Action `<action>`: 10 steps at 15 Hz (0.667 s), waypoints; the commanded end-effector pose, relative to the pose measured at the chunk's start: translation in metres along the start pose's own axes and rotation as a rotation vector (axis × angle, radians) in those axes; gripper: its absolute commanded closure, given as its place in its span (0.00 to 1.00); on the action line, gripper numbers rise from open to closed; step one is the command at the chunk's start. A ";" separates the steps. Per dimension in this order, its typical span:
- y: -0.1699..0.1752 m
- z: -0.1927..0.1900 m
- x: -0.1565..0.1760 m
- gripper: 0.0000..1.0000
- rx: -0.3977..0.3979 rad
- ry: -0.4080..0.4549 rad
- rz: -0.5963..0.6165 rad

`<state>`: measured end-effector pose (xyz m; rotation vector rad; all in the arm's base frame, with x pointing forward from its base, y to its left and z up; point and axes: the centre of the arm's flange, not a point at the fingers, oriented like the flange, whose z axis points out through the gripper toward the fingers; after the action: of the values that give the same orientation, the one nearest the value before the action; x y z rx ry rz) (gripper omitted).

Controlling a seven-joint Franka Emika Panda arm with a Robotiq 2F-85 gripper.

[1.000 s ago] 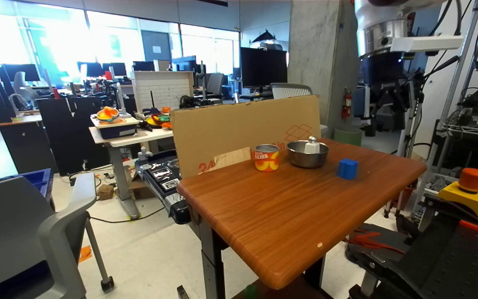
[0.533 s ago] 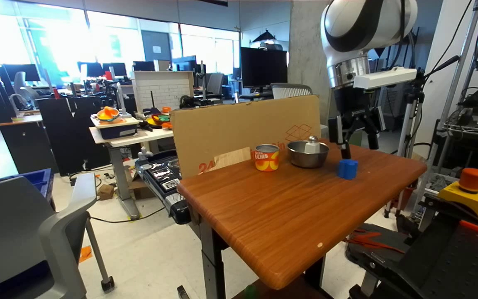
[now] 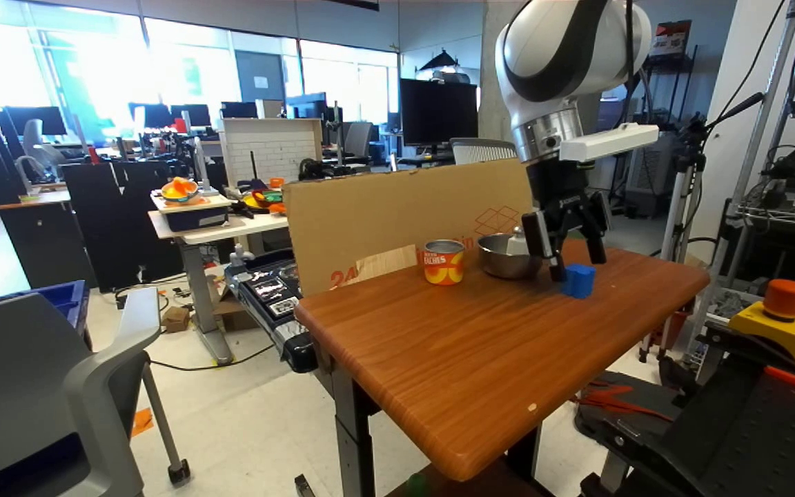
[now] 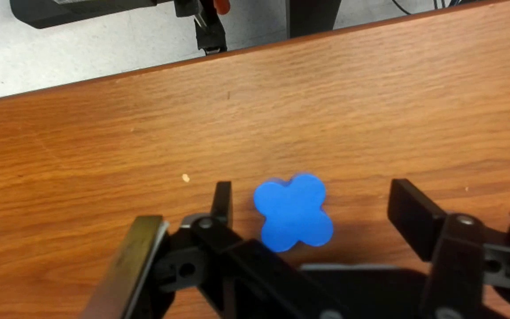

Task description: Move the blue object to the right

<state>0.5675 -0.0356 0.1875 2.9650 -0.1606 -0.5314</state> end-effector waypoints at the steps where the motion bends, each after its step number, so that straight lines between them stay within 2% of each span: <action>1: 0.001 0.005 0.021 0.42 -0.042 -0.051 0.005; 6: -0.001 -0.002 0.013 0.81 -0.074 -0.072 -0.038; 8: 0.003 -0.018 -0.003 0.82 -0.126 -0.126 -0.115; 10: 0.019 -0.039 -0.019 0.82 -0.141 -0.161 -0.172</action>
<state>0.5709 -0.0382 0.1892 2.8465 -0.0074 -0.7099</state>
